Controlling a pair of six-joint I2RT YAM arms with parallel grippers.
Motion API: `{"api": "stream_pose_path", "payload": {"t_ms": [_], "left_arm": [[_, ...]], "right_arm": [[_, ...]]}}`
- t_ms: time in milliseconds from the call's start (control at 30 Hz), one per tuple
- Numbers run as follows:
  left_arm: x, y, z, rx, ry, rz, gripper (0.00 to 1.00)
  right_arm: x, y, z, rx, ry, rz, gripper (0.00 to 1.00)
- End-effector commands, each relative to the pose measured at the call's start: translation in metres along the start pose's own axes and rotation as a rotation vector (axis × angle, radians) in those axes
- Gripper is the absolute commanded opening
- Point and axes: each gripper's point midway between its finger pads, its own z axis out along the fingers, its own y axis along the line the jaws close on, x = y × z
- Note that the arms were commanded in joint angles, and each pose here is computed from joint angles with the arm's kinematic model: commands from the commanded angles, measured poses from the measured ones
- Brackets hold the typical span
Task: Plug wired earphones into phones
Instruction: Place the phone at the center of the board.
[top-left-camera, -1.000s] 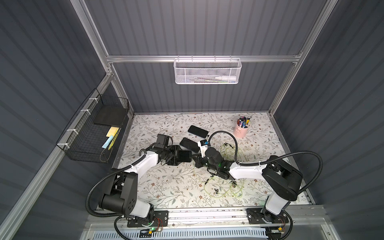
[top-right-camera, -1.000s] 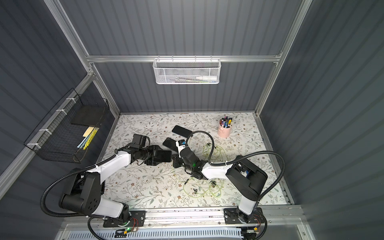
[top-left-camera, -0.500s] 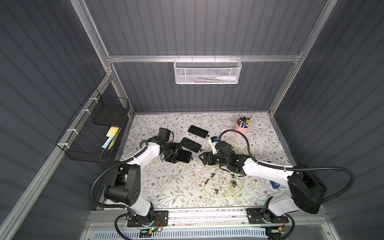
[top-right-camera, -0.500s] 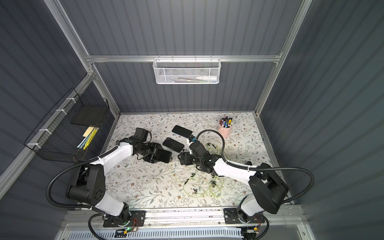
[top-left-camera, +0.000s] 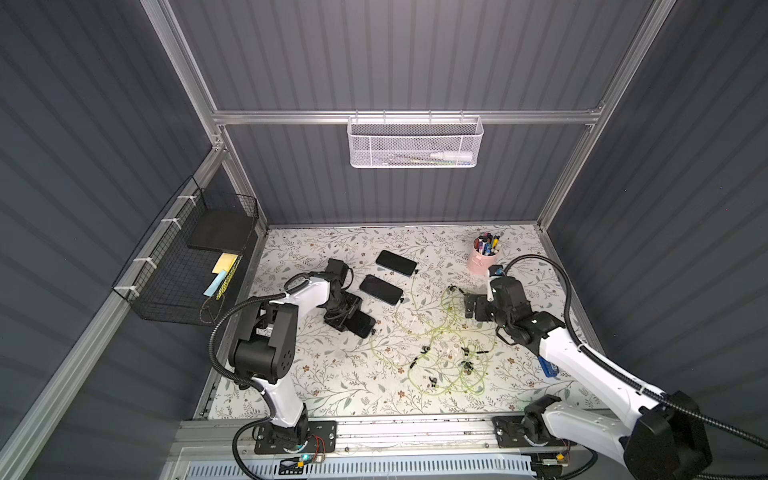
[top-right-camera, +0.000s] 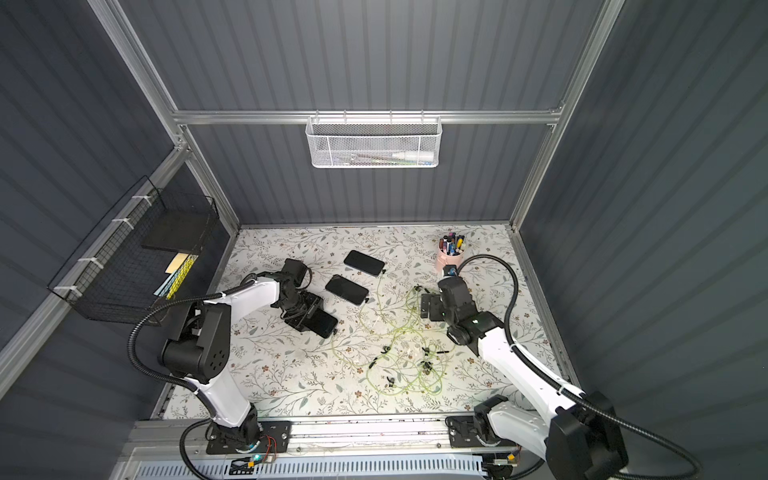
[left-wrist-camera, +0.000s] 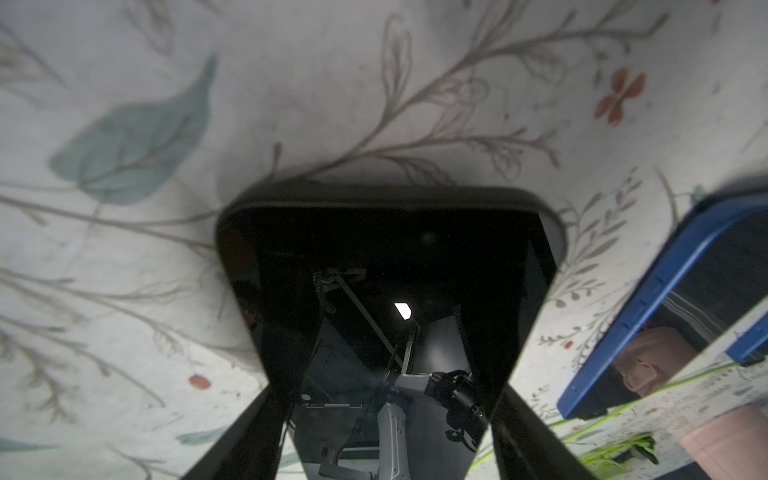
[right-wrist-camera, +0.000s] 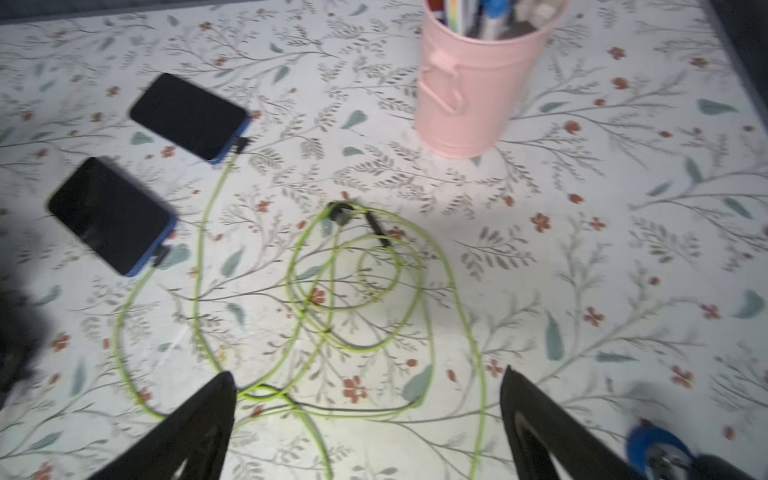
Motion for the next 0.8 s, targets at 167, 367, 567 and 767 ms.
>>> {"api": "stream_pose_path", "payload": {"t_ms": [167,367,567,767], "left_arm": [[0.011,-0.013,0.019,-0.035,-0.021,0.111,0.71],[0.013,-0.019,0.02,-0.01,-0.022,0.151,1.0],[0.008,-0.026,0.004,0.003,-0.064,0.226,1.0],[-0.059,-0.011,-0.115,-0.127,-0.611,0.448,1.0]], "right_arm": [[0.006,-0.067,0.01,0.129,-0.029,-0.001,0.99],[0.008,-0.084,0.032,0.194,-0.169,-0.072,0.99],[-0.021,-0.087,0.039,0.185,-0.314,-0.08,0.99],[-0.041,-0.085,0.058,0.155,-0.408,-0.09,0.99]]}}
